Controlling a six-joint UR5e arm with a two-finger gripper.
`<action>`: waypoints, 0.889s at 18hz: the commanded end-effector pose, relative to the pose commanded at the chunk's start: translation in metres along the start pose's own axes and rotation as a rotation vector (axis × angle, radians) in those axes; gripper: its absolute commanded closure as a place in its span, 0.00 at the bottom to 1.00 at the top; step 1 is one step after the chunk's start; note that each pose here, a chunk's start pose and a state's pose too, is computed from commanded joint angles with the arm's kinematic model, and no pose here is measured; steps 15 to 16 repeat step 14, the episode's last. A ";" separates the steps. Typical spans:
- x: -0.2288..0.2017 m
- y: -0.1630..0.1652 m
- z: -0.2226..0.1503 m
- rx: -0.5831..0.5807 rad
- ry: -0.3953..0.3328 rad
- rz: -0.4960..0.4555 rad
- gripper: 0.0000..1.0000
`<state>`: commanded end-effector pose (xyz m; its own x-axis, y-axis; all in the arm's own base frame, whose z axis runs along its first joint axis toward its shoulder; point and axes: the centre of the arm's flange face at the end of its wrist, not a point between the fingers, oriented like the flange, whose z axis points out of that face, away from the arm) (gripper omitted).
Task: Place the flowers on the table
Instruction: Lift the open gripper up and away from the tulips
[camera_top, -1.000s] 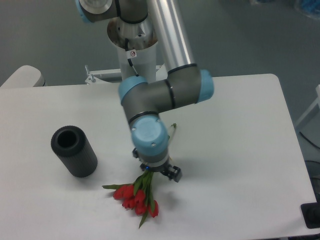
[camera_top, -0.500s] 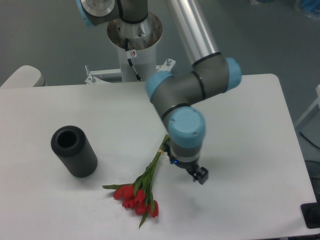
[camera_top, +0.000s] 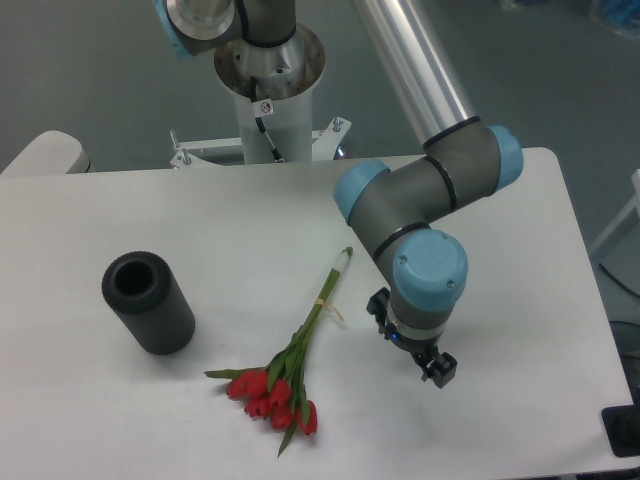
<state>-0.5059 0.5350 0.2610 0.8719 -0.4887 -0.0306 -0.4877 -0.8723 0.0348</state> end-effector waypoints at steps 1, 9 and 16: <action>-0.001 0.001 0.002 0.000 0.003 -0.001 0.00; -0.001 0.004 0.003 -0.002 0.003 0.038 0.00; 0.000 0.005 0.003 -0.004 0.004 0.039 0.00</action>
